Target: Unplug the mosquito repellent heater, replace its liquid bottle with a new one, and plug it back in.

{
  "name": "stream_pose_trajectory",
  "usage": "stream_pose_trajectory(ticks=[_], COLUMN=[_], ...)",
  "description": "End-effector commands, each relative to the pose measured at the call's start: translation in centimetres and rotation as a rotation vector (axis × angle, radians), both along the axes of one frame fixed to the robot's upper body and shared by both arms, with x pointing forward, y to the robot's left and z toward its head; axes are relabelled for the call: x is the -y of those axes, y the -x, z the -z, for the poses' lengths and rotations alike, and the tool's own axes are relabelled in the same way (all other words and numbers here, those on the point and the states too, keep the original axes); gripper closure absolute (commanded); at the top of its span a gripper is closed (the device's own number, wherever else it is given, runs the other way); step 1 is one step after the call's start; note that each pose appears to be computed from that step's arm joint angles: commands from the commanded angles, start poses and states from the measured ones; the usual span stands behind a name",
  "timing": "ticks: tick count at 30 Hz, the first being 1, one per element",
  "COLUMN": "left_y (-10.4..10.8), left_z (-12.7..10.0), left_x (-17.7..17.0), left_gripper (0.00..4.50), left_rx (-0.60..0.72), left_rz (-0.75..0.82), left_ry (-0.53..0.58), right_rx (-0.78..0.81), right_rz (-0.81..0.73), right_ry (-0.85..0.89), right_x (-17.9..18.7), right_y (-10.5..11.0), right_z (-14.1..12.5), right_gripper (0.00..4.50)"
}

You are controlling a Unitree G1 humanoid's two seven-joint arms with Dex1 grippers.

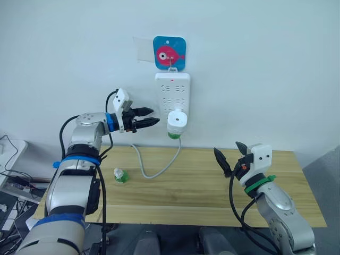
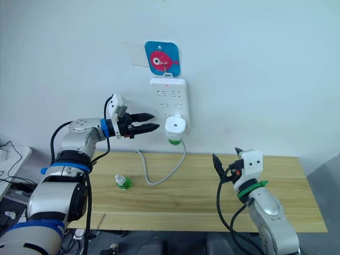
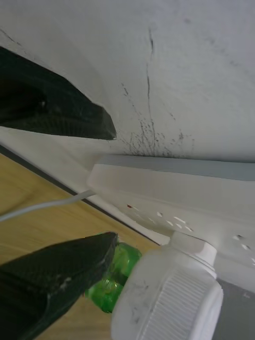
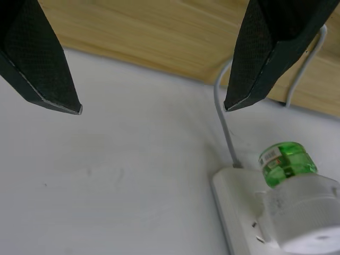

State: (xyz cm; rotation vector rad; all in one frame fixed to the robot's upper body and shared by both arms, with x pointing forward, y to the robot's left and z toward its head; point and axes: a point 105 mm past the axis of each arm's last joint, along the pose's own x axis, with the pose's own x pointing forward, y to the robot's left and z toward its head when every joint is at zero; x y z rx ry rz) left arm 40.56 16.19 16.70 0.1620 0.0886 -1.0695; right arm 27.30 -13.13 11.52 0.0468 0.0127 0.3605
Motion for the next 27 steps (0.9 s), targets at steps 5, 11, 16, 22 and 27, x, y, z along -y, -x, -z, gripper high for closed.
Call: stream_pose_trajectory(ticks=[5,11,16,22,27], left_y=[-0.9,-1.5,-1.5,-1.1,-0.6], left_z=[-1.7,-2.3,-3.1,-3.7,-4.1], left_x=[1.8,3.5,5.1,6.3,6.8], left_gripper=[1.51,1.51,1.51,1.51,1.51], left_rx=[0.058,0.075,0.08,0.036,-0.009], left_rz=[0.034,0.046,0.1,0.159,0.215], left_ry=[-0.004,-0.007,0.018,0.092,0.119], right_rx=[0.057,0.053,0.054,0.047,0.05], right_rz=[-0.005,-0.008,-0.017,-0.037,-0.032], right_ry=[0.012,0.018,0.011,0.005,0.004], right_x=[-0.2,-0.1,-0.5,-1.1,-0.9], right_y=[0.3,0.2,0.0,0.0,-0.1], right_z=[-1.8,-1.8,-2.0,-1.8,-2.0], right_gripper=[0.0,0.0,0.0,0.0,0.0])
